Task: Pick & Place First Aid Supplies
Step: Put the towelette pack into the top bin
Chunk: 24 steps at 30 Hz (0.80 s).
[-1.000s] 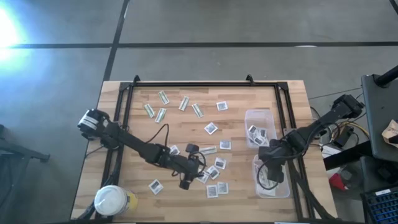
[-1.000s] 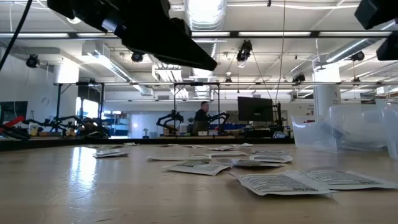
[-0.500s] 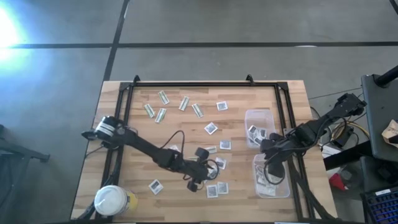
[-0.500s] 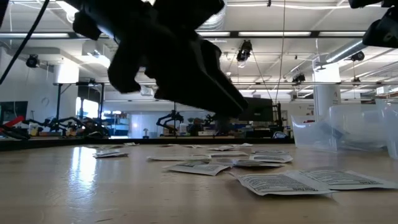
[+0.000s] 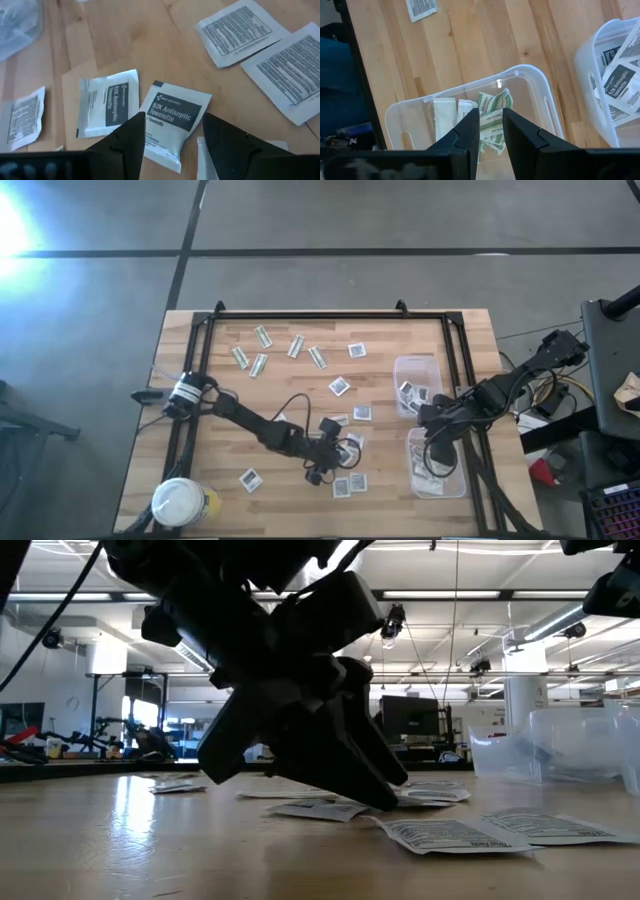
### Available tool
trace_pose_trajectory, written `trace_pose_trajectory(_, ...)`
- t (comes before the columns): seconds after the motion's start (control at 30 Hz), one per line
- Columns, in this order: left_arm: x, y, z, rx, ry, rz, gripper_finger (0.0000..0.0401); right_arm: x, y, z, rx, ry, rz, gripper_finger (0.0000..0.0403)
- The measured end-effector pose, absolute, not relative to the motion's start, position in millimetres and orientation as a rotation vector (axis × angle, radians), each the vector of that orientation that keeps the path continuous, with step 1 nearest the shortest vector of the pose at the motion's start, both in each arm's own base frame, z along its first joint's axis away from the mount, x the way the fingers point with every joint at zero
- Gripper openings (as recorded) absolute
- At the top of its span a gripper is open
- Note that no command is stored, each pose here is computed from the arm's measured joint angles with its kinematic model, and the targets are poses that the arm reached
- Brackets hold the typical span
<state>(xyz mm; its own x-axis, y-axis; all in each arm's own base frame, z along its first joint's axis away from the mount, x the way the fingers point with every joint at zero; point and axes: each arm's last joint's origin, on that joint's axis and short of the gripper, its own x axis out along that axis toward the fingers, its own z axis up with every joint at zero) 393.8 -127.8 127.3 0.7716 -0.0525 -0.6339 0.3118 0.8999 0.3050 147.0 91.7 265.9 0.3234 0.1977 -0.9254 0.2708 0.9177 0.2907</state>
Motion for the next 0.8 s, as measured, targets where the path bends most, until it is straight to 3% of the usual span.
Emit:
trace_pose_trajectory(0.37,393.7,-105.1,121.6,0.329,0.78,-0.168,0.0167,147.2,91.8,266.1,0.436,1.249,-0.048,0.0075)
trace_pose_trajectory(0.8,395.6,-92.3,119.2,0.313,0.8,-0.158,0.0056,147.5,92.0,266.2,0.437,1.247,-0.046,0.0073)
